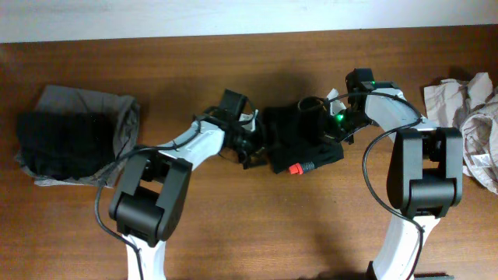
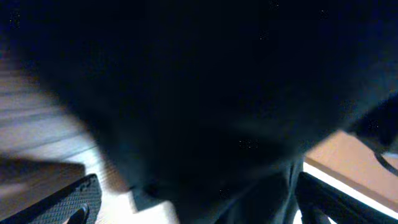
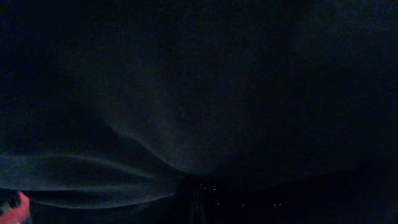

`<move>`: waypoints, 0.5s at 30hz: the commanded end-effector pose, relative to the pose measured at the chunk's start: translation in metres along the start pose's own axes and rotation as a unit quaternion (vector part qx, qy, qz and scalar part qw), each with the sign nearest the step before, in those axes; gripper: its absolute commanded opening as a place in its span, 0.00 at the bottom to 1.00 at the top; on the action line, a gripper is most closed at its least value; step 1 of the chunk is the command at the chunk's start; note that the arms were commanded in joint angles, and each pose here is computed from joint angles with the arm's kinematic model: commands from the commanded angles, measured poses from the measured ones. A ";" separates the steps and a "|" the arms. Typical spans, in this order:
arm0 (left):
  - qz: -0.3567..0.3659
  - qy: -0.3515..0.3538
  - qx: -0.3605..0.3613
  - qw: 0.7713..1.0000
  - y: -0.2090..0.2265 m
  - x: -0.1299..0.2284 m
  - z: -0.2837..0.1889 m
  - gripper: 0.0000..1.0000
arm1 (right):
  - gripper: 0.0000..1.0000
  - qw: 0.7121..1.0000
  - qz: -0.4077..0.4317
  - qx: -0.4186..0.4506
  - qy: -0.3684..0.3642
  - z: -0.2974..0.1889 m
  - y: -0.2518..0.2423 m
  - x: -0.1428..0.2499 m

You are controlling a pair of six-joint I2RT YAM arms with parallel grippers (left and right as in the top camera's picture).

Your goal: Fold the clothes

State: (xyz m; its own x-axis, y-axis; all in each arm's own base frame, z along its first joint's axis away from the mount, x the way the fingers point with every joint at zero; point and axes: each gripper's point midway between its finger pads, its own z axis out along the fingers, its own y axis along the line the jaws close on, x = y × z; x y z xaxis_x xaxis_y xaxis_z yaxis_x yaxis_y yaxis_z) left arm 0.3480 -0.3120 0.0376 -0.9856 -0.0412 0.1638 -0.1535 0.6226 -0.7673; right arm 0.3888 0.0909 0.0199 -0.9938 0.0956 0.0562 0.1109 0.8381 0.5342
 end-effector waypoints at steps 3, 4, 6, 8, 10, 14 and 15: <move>-0.047 -0.032 -0.006 0.998 0.001 -0.013 0.018 0.99 | 0.04 1.000 0.008 0.002 0.016 0.010 -0.003 0.007; -0.055 -0.035 -0.001 0.998 0.001 -0.017 0.021 1.00 | 0.04 1.000 0.008 0.002 0.016 0.010 -0.003 0.007; -0.078 -0.034 0.003 0.996 0.006 -0.020 0.029 0.99 | 0.04 1.000 0.008 0.001 0.016 0.010 -0.002 0.007; -0.103 -0.013 0.013 0.995 0.014 -0.017 0.041 0.99 | 0.04 1.000 0.008 0.001 0.016 0.010 -0.002 0.007; -0.111 0.009 0.028 0.993 0.016 -0.012 0.052 0.99 | 0.04 1.000 0.008 0.001 0.016 0.010 -0.002 0.007; -0.114 0.039 0.042 0.992 0.016 -0.001 0.074 0.99 | 0.04 1.000 0.008 0.001 0.016 0.010 -0.002 0.008; -0.112 0.042 0.044 0.992 0.015 0.001 0.078 0.99 | 0.04 1.000 0.007 0.001 0.017 0.010 -0.002 0.008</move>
State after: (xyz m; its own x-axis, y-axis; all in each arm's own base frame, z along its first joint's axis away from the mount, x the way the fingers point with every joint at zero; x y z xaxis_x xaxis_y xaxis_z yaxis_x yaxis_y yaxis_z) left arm 0.3701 -0.3557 0.0343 -0.9641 -0.0899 0.2497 -0.2620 0.4723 -0.8416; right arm 0.3881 0.0908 0.0192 -0.9936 0.0966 0.0587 0.1130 0.8383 0.5333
